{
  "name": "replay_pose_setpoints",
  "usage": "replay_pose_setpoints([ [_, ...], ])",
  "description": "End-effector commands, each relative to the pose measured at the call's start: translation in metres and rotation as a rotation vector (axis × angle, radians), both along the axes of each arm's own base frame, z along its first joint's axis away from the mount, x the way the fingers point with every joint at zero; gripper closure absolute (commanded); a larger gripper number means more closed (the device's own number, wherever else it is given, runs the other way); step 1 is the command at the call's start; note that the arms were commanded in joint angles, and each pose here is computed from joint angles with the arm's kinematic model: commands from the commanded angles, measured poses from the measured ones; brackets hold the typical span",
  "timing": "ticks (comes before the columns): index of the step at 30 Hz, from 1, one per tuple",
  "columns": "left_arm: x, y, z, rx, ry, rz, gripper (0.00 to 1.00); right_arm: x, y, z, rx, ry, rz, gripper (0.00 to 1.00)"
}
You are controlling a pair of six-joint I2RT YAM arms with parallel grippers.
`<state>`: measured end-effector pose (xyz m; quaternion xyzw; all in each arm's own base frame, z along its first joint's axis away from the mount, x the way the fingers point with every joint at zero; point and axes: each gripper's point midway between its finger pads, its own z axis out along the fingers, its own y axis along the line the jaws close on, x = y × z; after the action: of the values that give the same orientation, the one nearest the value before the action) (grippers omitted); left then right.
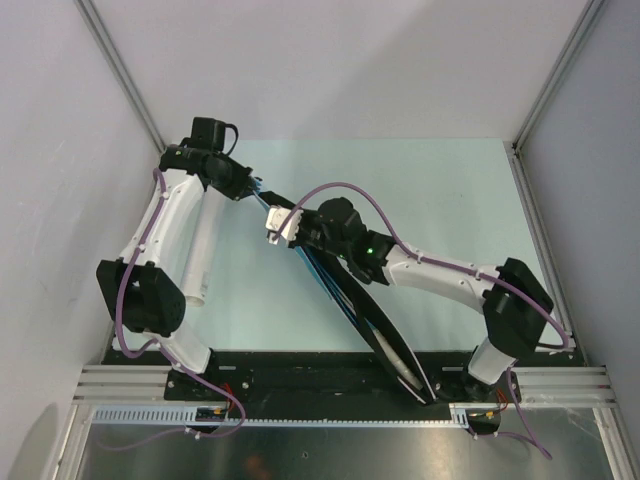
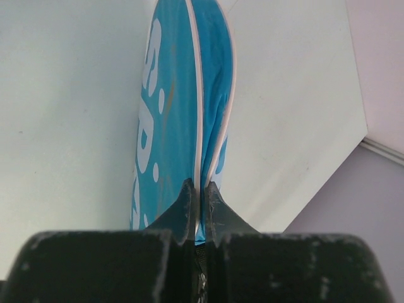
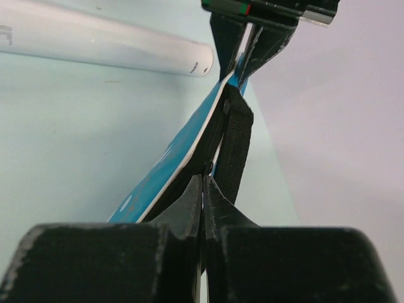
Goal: Pack up the badminton gear
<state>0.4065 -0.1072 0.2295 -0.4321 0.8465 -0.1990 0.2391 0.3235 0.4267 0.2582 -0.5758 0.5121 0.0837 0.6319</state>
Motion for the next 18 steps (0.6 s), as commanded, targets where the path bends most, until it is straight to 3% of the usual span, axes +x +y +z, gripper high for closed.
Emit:
replay_pose_setpoints([
  [1,0.02,0.032,0.023,0.028,-0.074,0.132,1.0,-0.031,-0.024,0.025,0.046,0.023,-0.021,1.0],
  [10,0.04,0.033,0.039,0.0,-0.099,0.19,1.0,-0.074,-0.068,-0.005,0.021,0.097,-0.066,1.0],
  [13,0.041,0.027,0.033,-0.021,-0.079,0.171,1.0,-0.079,-0.071,0.002,0.114,0.18,-0.074,1.0],
  [15,0.038,0.025,0.026,-0.023,-0.061,0.16,1.0,-0.08,-0.062,0.017,0.217,0.271,-0.08,0.85],
  [17,0.038,0.018,0.026,-0.013,-0.064,0.088,1.0,-0.081,-0.048,0.017,0.335,0.484,-0.083,0.72],
  [18,0.038,0.017,0.027,-0.007,-0.07,0.063,1.0,-0.077,-0.046,0.017,0.367,0.55,-0.109,0.71],
])
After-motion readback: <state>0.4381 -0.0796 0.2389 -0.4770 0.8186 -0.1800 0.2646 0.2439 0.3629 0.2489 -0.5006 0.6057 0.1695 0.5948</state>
